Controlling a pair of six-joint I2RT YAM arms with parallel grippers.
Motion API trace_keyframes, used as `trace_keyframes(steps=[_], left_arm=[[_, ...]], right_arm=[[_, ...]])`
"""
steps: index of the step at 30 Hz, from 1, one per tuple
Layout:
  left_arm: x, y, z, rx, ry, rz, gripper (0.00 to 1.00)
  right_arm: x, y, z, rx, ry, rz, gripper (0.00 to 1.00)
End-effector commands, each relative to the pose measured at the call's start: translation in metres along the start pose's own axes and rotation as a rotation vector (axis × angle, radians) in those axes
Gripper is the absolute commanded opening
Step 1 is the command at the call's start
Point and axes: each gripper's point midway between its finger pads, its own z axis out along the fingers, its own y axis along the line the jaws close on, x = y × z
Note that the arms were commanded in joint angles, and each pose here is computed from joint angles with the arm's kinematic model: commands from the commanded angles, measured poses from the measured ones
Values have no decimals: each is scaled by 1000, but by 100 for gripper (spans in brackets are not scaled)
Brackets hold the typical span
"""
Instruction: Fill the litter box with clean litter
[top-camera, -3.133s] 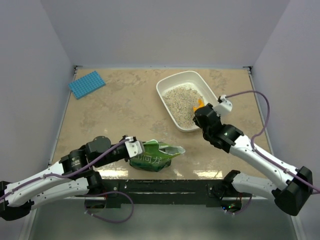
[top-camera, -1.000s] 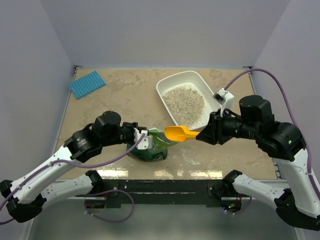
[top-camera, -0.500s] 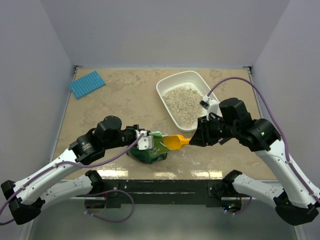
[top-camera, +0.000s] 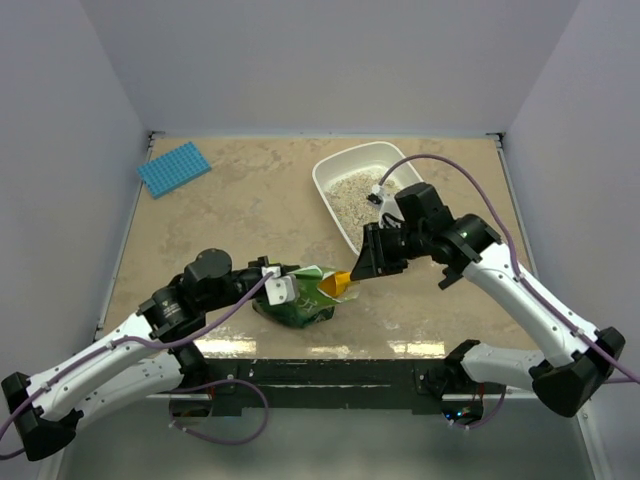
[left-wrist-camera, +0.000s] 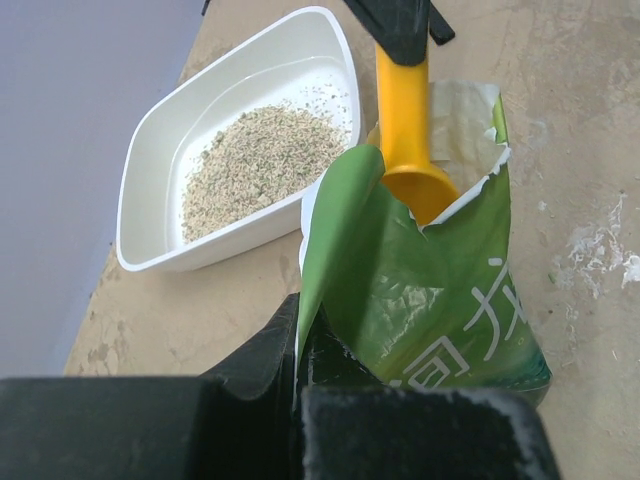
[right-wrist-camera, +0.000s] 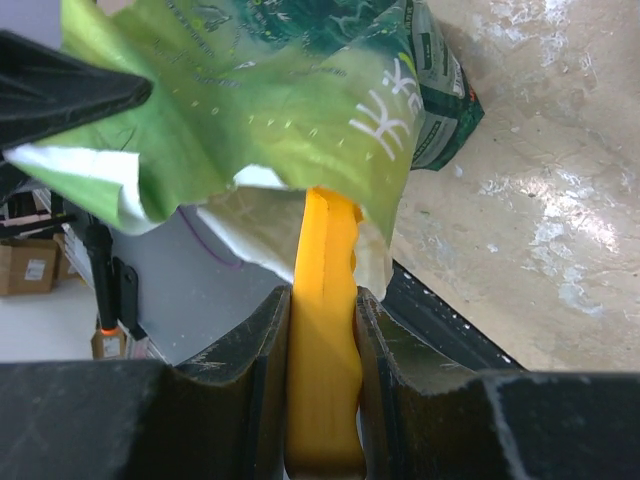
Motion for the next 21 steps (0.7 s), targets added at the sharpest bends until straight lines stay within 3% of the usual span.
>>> trace_keyframes(steps=[1, 13, 21], left_arm=[[-1, 1, -3, -58, -47, -56, 0], [6, 8, -4, -119, -31, -79, 0], [11, 2, -3, -119, -27, -70, 0]], right_arm=[[-25, 6, 14, -11, -36, 24, 0], [-5, -11, 78, 115, 134, 47, 0], [29, -13, 130, -65, 197, 93, 0]])
